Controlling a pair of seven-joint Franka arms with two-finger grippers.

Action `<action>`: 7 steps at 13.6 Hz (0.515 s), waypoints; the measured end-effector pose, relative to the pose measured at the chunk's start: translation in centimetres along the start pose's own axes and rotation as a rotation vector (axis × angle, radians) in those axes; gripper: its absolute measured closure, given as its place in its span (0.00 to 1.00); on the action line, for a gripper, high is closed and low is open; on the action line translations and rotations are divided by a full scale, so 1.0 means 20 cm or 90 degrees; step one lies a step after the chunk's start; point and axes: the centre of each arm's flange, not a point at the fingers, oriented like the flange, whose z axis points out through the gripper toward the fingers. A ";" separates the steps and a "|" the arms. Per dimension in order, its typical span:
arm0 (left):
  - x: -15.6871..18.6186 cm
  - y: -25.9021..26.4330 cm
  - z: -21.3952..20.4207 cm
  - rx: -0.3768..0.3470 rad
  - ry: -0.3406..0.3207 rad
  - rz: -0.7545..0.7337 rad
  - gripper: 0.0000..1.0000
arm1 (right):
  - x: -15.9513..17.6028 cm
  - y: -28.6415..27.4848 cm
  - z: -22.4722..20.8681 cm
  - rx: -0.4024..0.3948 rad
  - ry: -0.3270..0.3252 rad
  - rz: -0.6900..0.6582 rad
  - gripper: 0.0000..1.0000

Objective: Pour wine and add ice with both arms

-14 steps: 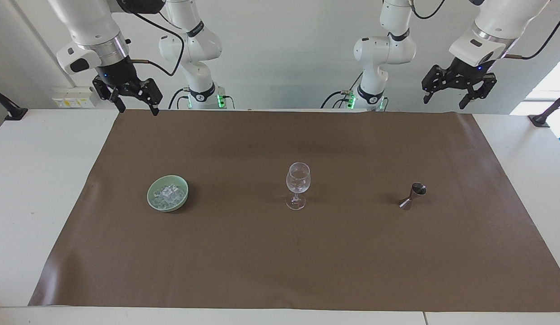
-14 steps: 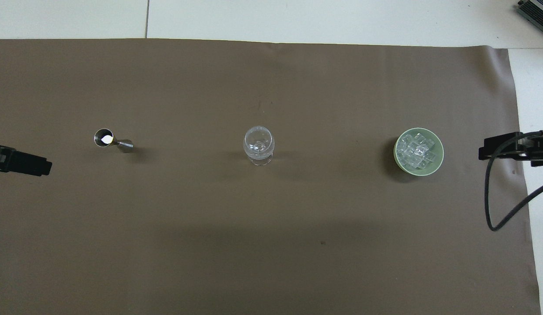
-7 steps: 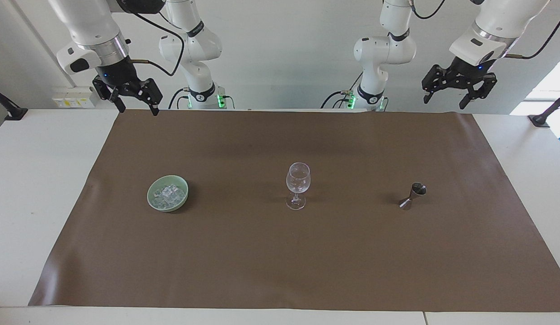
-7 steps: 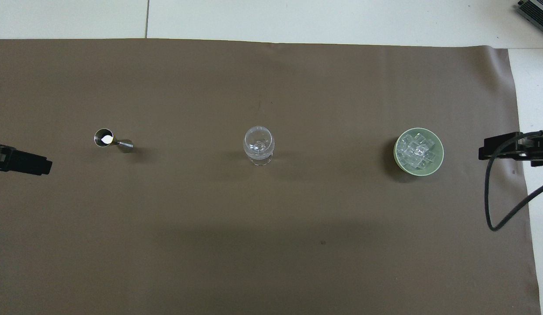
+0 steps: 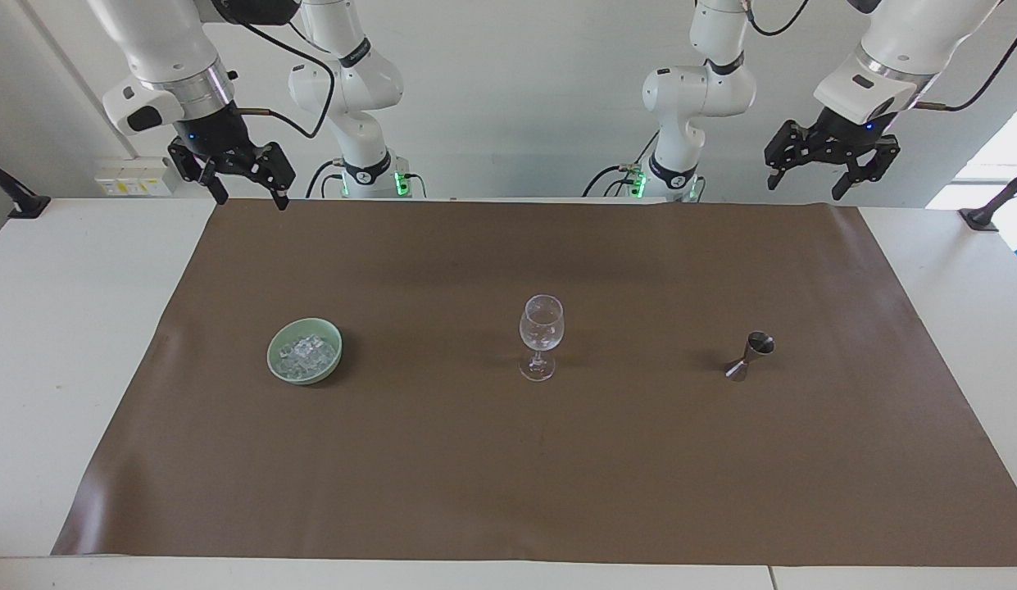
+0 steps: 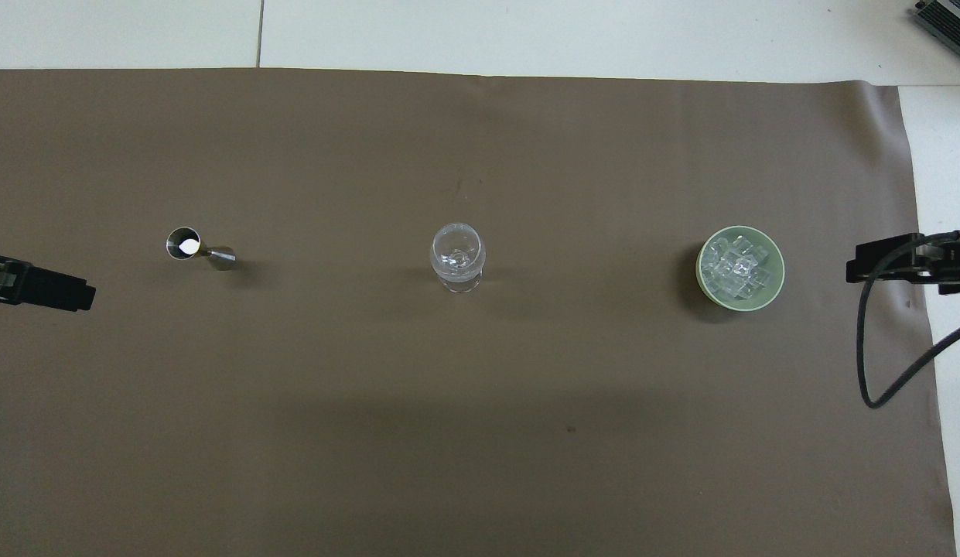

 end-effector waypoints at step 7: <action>0.00 0.00 0.00 0.000 0.000 -0.003 0.00 | 0.00 0.00 0.00 0.000 0.000 0.000 0.00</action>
